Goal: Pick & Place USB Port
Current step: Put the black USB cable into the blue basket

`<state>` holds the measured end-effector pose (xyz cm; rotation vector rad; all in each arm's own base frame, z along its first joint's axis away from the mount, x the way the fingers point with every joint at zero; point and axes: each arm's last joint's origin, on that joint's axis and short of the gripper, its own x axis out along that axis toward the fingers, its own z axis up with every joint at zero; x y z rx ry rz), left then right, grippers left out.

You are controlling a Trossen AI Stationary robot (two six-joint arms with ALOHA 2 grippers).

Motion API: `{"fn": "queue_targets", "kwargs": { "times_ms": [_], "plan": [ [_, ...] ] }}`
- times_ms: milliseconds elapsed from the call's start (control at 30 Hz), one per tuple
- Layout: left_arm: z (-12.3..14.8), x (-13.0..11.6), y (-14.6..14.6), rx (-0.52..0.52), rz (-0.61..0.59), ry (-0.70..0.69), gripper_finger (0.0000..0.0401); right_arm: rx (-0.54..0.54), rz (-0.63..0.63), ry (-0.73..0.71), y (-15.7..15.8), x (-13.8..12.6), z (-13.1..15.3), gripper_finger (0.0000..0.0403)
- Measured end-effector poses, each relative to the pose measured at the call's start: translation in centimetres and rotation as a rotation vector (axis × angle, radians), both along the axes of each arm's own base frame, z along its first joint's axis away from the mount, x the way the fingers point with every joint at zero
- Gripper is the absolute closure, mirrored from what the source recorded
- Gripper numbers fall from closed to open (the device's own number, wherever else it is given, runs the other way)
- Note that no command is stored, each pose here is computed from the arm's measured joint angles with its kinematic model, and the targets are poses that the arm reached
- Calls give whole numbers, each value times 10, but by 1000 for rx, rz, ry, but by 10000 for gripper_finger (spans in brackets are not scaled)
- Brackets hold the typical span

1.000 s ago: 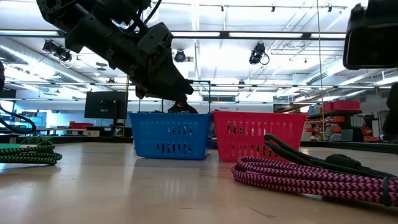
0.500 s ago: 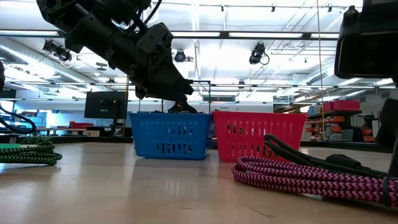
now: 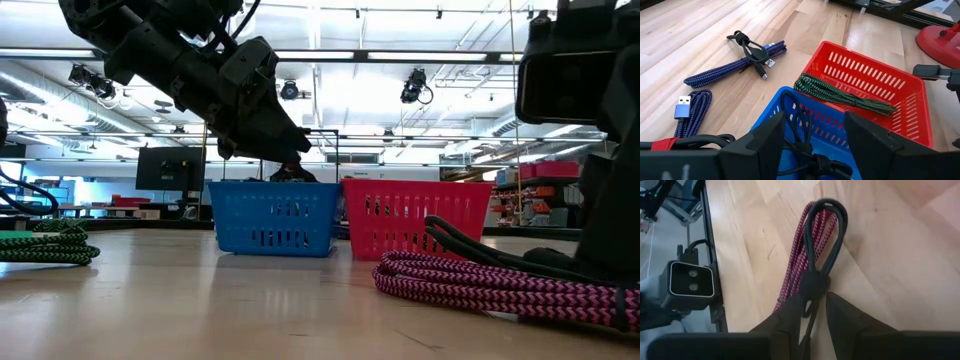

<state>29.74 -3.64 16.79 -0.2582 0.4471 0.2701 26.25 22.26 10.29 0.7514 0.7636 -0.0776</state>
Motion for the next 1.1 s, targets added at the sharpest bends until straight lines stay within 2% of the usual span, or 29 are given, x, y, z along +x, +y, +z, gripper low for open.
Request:
{"fn": "queue_targets", "kwargs": {
  "times_ms": [833, 1100],
  "plan": [
    [0, 0, 0, 2, -1, 1, 190, -4, 3, -10, -1, 2, 1, 309],
    [0, 0, 0, 1, -1, 1, 190, 12, 22, -42, 1, 8, -8, 309]
  ]
}}
